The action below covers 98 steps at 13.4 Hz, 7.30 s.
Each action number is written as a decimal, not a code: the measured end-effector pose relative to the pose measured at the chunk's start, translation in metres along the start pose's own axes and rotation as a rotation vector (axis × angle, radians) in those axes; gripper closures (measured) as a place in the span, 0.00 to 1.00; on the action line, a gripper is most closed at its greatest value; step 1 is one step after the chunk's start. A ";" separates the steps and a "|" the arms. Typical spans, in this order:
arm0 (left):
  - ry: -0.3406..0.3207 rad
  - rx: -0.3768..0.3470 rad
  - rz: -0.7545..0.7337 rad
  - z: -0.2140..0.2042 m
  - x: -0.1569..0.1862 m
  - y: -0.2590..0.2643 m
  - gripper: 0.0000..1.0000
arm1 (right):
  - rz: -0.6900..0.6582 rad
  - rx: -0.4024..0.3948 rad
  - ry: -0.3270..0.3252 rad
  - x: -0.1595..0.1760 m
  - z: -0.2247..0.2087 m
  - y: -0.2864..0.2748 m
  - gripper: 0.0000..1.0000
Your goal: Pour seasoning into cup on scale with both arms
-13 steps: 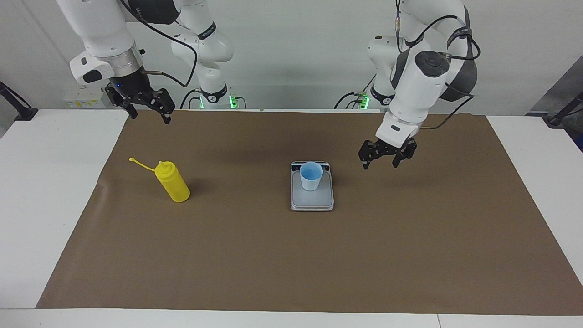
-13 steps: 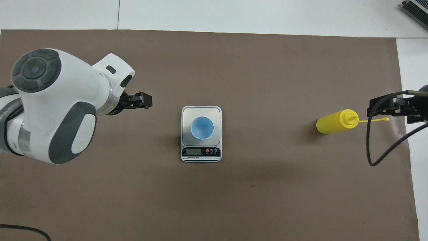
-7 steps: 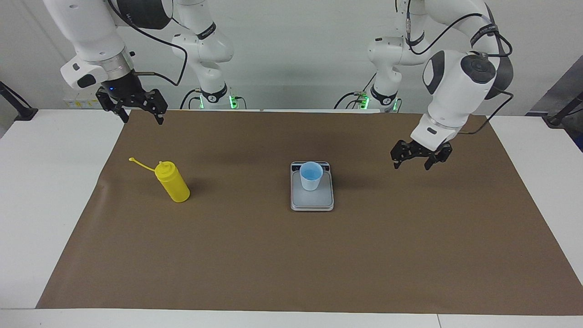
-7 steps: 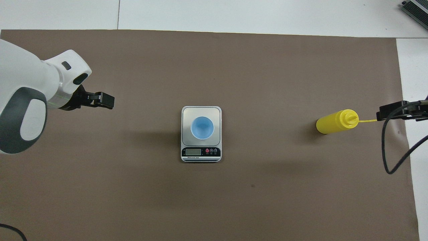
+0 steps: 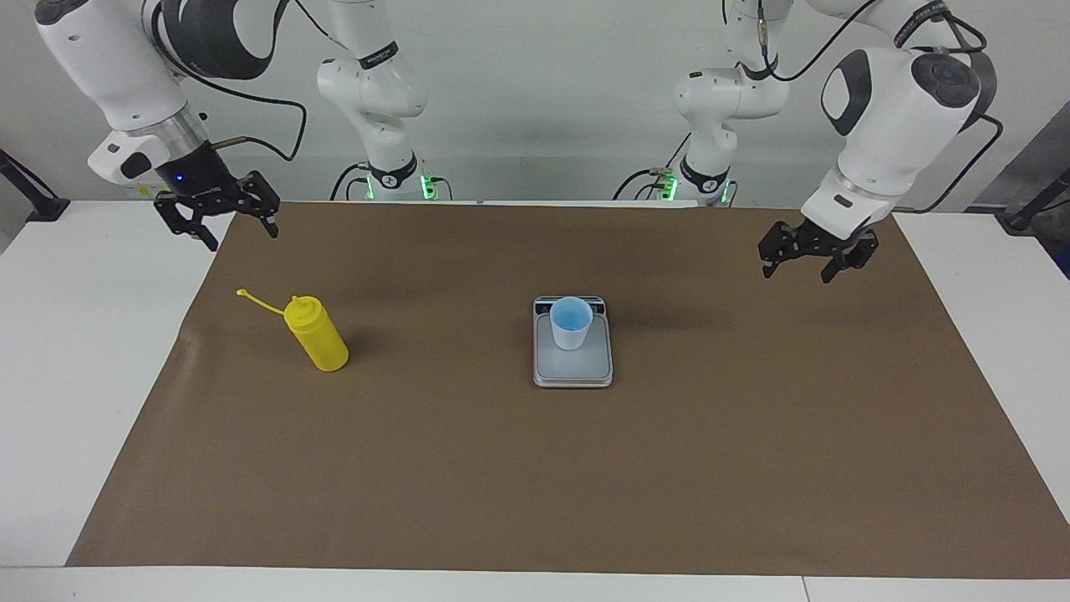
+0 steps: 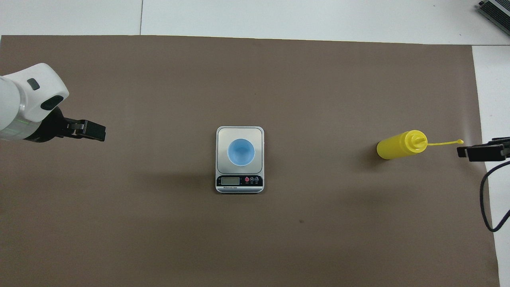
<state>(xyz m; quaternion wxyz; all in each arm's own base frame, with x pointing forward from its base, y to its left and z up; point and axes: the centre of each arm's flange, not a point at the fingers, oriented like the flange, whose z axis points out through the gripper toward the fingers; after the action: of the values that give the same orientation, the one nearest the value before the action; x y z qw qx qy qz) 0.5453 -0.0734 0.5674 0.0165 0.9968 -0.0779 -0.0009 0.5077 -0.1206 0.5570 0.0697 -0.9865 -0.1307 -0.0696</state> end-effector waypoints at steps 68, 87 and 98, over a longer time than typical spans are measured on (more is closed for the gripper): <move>0.005 -0.023 -0.038 -0.038 0.005 -0.046 0.00 | -0.435 0.294 0.842 -0.006 0.251 0.017 0.52; 0.005 -0.023 -0.038 -0.038 0.005 -0.046 0.00 | -0.651 0.277 0.659 0.056 0.176 -0.045 0.52; 0.005 -0.023 -0.038 -0.038 0.005 -0.046 0.00 | -0.891 -0.048 0.270 0.134 0.068 -0.132 0.52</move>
<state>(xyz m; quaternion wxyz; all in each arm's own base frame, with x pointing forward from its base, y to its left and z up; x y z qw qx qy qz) 0.5578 -0.0272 0.6037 0.0284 0.9979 -0.0587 0.0003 0.6083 0.0495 0.5273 0.0267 -0.8178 -0.5297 -0.2234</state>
